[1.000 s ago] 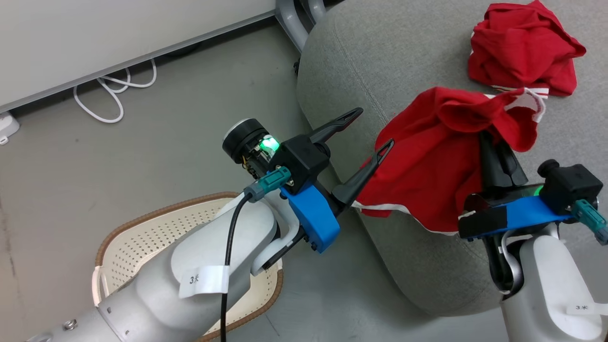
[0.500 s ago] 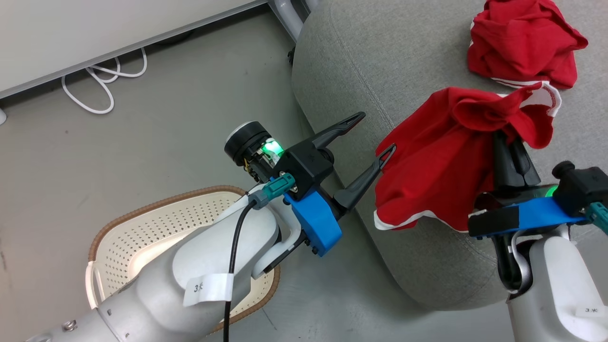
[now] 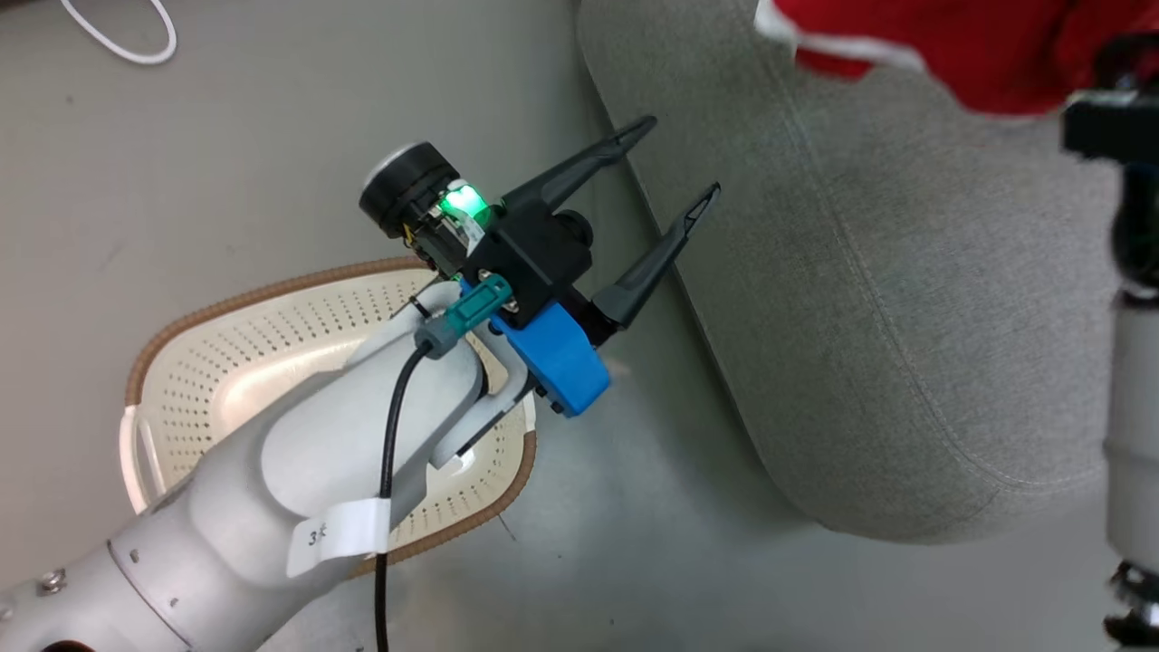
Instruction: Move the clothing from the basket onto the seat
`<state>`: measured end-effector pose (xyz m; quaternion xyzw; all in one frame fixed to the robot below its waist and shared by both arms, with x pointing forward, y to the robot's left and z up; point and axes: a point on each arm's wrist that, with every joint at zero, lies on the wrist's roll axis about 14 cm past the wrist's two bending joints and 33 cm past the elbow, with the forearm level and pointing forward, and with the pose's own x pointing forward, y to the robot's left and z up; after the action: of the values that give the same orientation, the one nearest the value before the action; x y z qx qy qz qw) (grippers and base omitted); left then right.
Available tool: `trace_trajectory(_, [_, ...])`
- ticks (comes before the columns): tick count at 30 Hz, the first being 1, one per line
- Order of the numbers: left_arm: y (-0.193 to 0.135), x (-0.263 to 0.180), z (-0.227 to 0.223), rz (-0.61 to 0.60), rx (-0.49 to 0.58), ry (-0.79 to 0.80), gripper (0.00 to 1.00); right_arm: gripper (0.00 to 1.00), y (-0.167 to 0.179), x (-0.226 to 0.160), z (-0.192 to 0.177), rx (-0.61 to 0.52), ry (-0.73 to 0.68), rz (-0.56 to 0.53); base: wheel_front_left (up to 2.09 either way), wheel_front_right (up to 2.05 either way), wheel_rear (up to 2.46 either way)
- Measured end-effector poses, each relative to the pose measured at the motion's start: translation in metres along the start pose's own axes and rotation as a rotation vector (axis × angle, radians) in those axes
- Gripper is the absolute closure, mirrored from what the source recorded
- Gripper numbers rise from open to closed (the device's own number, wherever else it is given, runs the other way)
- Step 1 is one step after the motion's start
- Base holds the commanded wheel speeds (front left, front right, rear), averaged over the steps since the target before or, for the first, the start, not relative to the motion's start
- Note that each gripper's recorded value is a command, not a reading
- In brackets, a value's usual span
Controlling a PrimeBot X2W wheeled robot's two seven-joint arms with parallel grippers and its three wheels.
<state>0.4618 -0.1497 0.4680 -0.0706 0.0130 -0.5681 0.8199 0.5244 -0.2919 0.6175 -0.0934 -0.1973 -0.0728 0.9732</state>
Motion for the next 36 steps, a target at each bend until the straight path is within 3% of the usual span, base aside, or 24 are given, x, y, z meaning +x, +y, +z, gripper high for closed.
trace_trajectory(7, [0.034,-0.007,-0.052,0.024,-0.029,0.052,0.0,1.0,-0.043,0.051,0.025,-0.153,-0.154,-0.062,0.0,0.0,0.0])
trace_trajectory(15, [0.052,-0.009,-0.095,0.024,-0.067,0.085,0.0,1.0,-0.12,0.069,0.02,-0.377,-0.13,-0.171,0.0,0.0,0.0])
trace_trajectory(24, [0.058,-0.012,-0.124,0.018,-0.104,0.101,0.0,1.0,-0.153,0.057,-0.056,-0.439,0.087,-0.215,0.0,0.0,0.0])
trace_trajectory(36, [0.061,-0.013,-0.13,0.025,-0.114,0.094,0.0,1.0,-0.156,-0.017,-0.163,-0.322,0.377,-0.319,0.0,0.0,0.0])
